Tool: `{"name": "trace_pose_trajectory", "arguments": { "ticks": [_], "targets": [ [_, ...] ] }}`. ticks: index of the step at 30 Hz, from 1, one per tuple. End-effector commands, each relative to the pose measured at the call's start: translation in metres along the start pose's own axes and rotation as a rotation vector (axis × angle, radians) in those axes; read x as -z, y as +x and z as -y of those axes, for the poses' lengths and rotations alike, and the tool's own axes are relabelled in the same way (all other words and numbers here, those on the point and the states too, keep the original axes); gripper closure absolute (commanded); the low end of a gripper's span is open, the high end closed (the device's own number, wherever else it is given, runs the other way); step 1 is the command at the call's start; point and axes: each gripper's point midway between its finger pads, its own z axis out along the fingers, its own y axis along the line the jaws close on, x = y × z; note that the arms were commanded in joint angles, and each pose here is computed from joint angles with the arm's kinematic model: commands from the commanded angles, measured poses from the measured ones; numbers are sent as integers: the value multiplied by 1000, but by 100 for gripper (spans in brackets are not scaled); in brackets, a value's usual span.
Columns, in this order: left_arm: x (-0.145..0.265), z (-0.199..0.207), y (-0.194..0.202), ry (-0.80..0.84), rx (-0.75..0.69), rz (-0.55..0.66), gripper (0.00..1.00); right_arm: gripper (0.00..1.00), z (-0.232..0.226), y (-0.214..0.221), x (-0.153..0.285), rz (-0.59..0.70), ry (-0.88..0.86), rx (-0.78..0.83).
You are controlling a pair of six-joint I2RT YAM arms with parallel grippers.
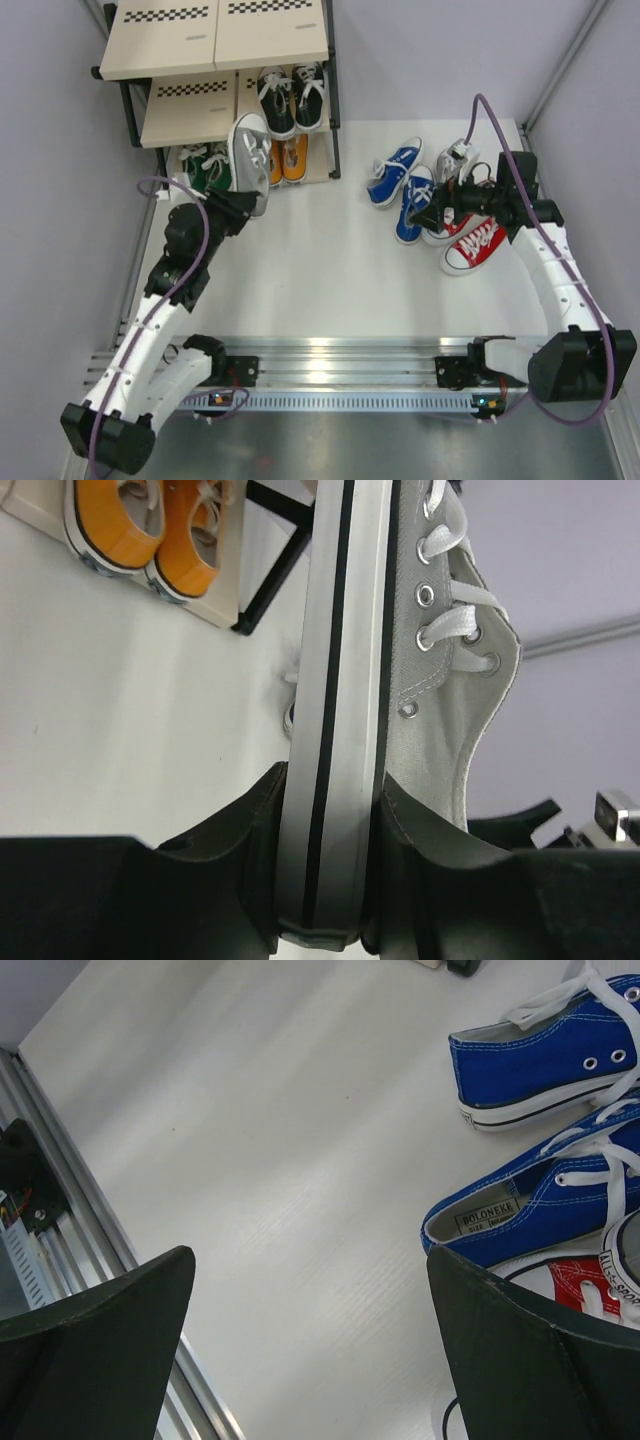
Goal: Place and organize the shoes onto the shoe shelf
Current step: Place the shoe at the shoe shelf.
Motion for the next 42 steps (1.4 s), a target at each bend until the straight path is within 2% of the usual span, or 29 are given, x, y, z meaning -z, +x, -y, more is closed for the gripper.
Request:
{"name": "trace_pose_trajectory", "arguments": {
  "ticks": [1,4,6,13,20,21,34,42],
  "targets": [
    [-2,64,-66,226,57,124,100,1,-3,-12,7,44,11,87],
    [-10,66,-96,247,78,170,100,1,-4,-10,10,42,18,97],
    [-16,67,-104,256,98,157,100,1,-3,-9,10,41,22,101],
    [-36,34,-148,211,173,221,100,1,-1,-3,11,34,32,97],
    [-76,8,-192,165,169,255,100,1,0,-1,10,17,27,103],
    [-77,16,-202,178,155,265,100,1,1,0,10,13,27,102],
    [-140,-14,-248,86,115,249,100,1,6,2,10,2,48,104],
    [-166,-37,-254,9,111,200,100,1,9,0,11,2,57,109]
  ]
}}
